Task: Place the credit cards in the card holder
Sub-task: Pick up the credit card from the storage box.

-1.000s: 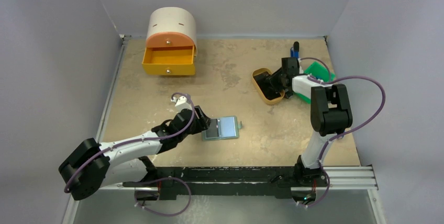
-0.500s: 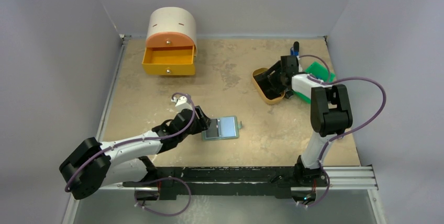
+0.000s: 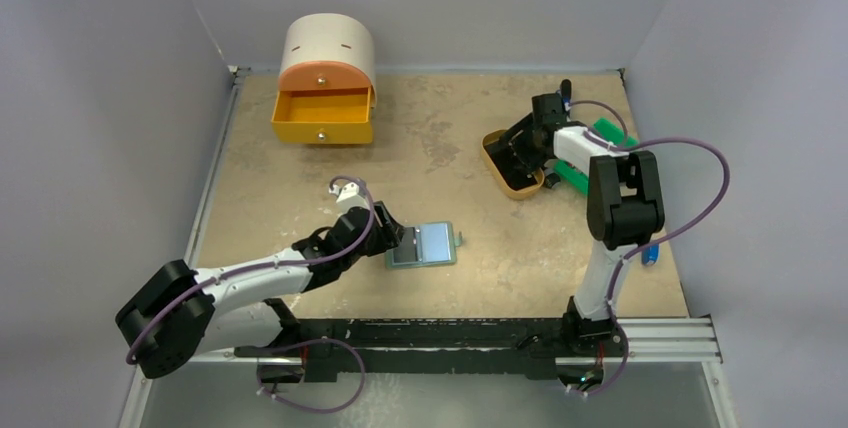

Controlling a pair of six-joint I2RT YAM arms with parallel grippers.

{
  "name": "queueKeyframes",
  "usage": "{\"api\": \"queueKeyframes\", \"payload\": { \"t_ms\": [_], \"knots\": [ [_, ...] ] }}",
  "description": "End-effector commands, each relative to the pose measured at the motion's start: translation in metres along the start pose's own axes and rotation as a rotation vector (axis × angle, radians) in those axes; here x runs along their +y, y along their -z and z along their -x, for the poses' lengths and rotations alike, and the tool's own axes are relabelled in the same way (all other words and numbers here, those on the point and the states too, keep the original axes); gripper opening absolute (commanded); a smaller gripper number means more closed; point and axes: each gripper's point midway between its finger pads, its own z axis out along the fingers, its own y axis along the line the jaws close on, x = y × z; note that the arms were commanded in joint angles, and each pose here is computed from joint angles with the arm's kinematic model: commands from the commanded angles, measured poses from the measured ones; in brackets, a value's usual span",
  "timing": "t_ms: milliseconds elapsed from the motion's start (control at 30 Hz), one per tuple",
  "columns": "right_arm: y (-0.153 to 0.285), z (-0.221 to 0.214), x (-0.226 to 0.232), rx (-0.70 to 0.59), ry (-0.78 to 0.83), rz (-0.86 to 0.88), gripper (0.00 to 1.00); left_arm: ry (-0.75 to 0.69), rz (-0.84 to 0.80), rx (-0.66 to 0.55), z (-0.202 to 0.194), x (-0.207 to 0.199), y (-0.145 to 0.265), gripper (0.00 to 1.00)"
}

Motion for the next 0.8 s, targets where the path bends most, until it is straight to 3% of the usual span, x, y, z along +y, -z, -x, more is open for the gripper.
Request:
{"api": "queueKeyframes", "payload": {
  "t_ms": [0,267,500,767],
  "knots": [
    [-0.013,-0.008,-0.02,0.028,0.002,-0.059,0.71,0.004,-0.062,-0.028,0.013,-0.025,0.0,0.54],
    [-0.018,-0.01,-0.02,0.04,0.01,-0.038,0.53,0.004,-0.055,-0.03,0.013,-0.022,0.0,0.54],
    [-0.004,-0.003,-0.016,-0.011,0.013,-0.009,0.48,0.003,-0.051,-0.035,0.014,-0.02,0.001,0.55],
    [0.019,0.002,-0.011,-0.054,0.022,0.039,0.34,0.004,-0.051,-0.033,0.013,-0.02,0.0,0.54]
  ]
}}
